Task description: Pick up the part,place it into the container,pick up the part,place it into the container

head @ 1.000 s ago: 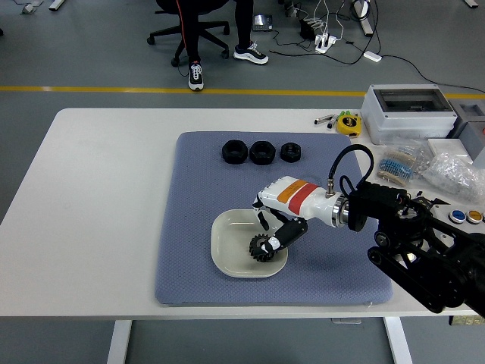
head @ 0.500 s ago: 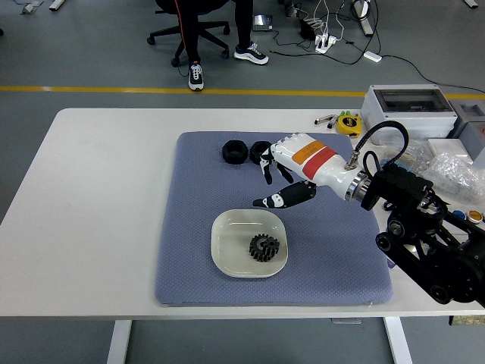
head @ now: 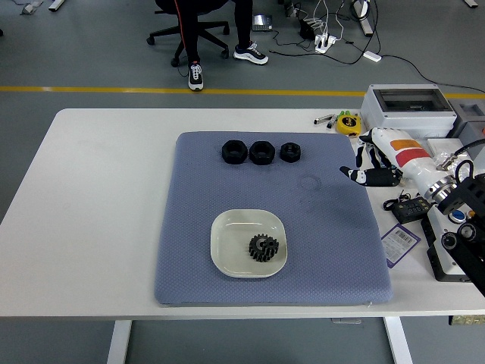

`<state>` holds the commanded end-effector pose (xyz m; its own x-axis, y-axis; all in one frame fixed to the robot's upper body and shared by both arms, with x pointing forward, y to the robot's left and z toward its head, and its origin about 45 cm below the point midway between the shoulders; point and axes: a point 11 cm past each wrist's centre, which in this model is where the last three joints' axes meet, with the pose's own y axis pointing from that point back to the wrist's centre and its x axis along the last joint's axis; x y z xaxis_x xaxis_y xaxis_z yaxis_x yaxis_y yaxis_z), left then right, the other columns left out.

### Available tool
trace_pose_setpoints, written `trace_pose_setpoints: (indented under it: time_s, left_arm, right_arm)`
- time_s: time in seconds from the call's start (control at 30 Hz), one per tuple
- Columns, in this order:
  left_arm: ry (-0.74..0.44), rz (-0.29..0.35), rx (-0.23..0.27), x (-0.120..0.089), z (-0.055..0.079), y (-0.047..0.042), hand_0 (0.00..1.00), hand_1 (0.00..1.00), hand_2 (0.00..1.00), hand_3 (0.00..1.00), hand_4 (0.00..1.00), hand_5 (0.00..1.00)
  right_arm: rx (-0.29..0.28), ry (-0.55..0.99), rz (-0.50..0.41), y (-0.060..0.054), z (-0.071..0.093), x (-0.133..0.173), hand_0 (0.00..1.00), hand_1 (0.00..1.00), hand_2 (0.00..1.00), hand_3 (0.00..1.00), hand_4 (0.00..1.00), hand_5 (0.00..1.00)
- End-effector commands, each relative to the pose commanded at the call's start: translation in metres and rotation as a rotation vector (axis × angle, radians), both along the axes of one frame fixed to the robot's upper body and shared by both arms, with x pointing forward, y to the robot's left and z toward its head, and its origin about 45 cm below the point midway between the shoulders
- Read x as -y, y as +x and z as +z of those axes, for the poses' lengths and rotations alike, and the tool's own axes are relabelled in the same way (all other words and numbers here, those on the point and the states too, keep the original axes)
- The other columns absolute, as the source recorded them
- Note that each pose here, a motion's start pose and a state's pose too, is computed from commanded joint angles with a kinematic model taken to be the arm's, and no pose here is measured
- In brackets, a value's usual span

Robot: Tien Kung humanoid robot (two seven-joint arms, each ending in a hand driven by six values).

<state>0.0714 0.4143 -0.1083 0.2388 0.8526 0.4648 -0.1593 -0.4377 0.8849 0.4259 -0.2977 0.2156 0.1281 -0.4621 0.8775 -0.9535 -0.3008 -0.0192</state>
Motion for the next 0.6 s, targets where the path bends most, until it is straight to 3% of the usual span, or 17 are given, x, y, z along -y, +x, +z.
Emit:
trace_pose_setpoints:
  time_s: [0.17,0.27,0.3,0.47,0.5,0.6]
  left_arm:
    - [-0.005,0.0,-0.001,0.003,-0.001,-0.0012,0.707,0.673,0.657,0.561,0.633,0.579]
    - [-0.008,-0.003,-0.001,0.004,-0.002,-0.0016,0.707,0.673,0.657,0.561,0.633,0.579]
    - [-0.009,-0.004,-0.001,0.005,-0.002,-0.0016,0.705,0.672,0.657,0.561,0.632,0.58]
    - [-0.011,-0.01,-0.004,0.006,-0.002,-0.0021,0.705,0.672,0.657,0.561,0.632,0.58]
    - [-0.012,-0.012,-0.005,0.006,-0.002,-0.0021,0.706,0.67,0.654,0.561,0.633,0.581]
    - [-0.013,-0.014,-0.005,0.007,-0.003,-0.0025,0.706,0.67,0.654,0.561,0.633,0.581]
  right_arm:
    - [-0.065,0.218,-0.161,-0.017,-0.02,0.026,0.087,0.153,0.25,0.371,0.856,0.302]
    - [-0.066,0.356,-0.226,-0.025,-0.016,0.038,0.087,0.153,0.25,0.371,0.856,0.302]
    - [-0.066,0.399,-0.241,-0.027,-0.013,0.041,0.123,0.205,0.32,0.416,0.871,0.304]
    - [-0.092,0.641,-0.292,-0.039,-0.005,0.053,0.123,0.205,0.32,0.416,0.871,0.304]
    - [-0.106,0.697,-0.301,-0.043,-0.006,0.053,0.198,0.337,0.465,0.463,0.869,0.339]
    - [-0.165,0.869,-0.32,-0.054,-0.015,0.05,0.198,0.337,0.465,0.463,0.869,0.339]
